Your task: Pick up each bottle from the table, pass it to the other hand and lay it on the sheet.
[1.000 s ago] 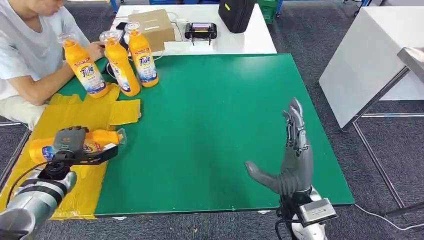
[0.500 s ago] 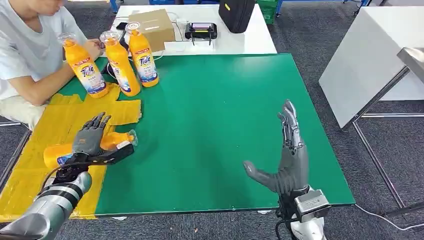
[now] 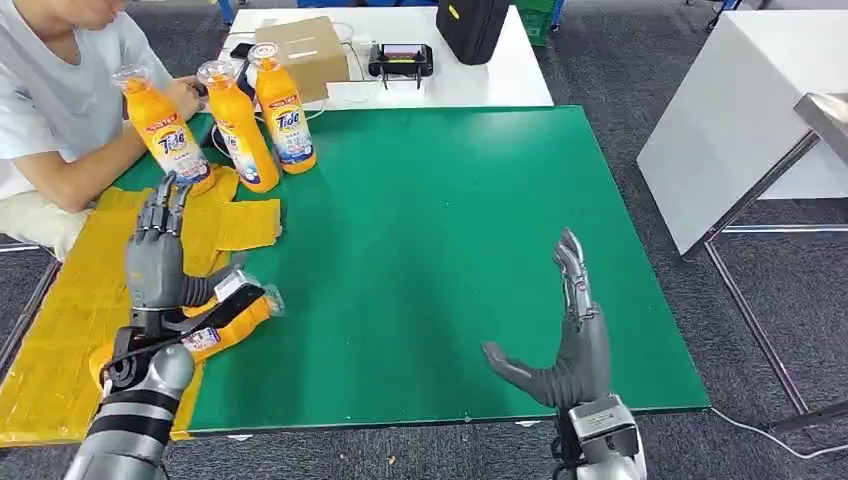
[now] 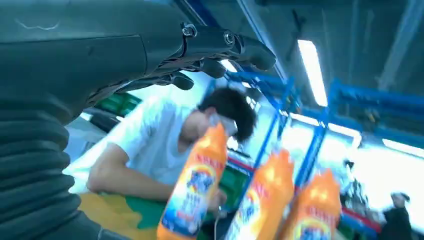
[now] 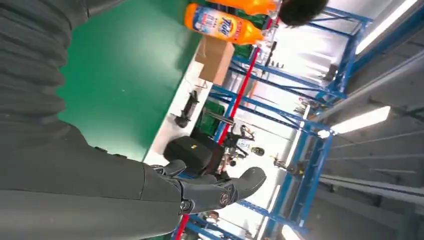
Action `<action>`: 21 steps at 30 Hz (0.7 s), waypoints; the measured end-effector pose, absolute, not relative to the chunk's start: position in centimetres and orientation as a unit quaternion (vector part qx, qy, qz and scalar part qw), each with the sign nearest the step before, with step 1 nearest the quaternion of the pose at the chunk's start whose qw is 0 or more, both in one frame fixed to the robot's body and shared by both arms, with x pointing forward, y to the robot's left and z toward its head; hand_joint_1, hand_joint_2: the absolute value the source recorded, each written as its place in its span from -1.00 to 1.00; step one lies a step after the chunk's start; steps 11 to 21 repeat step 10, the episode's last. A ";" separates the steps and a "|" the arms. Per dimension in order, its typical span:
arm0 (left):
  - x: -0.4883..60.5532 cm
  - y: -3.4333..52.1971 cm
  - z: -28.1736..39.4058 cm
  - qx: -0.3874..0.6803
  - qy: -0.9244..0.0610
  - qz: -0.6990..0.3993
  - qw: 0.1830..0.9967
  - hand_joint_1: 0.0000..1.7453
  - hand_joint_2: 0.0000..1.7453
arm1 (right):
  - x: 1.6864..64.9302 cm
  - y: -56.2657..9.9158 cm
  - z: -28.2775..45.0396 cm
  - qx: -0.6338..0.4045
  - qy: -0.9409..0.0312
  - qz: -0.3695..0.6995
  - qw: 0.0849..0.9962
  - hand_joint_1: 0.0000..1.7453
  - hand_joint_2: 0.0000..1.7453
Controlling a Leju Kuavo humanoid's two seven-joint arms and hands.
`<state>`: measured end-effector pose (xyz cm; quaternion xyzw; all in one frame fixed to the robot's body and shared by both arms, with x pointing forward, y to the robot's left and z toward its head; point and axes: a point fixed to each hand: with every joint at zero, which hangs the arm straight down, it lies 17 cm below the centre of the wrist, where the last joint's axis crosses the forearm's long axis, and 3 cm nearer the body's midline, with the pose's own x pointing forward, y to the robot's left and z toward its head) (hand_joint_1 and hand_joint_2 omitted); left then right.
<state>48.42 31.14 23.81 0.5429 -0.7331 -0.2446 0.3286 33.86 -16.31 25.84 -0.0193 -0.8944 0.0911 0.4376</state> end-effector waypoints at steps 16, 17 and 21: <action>46.1 31.8 27.2 0.556 -0.747 -0.198 0.305 -1.00 1.00 | 33.7 -16.3 25.5 -0.021 -0.892 0.092 0.442 -1.00 1.00; 46.1 31.8 27.2 0.556 -0.747 -0.198 0.305 -1.00 1.00 | 33.7 -16.3 25.5 -0.021 -0.892 0.092 0.442 -1.00 1.00; 46.1 31.8 27.2 0.556 -0.747 -0.198 0.305 -1.00 1.00 | 33.7 -16.3 25.5 -0.021 -0.892 0.092 0.442 -1.00 1.00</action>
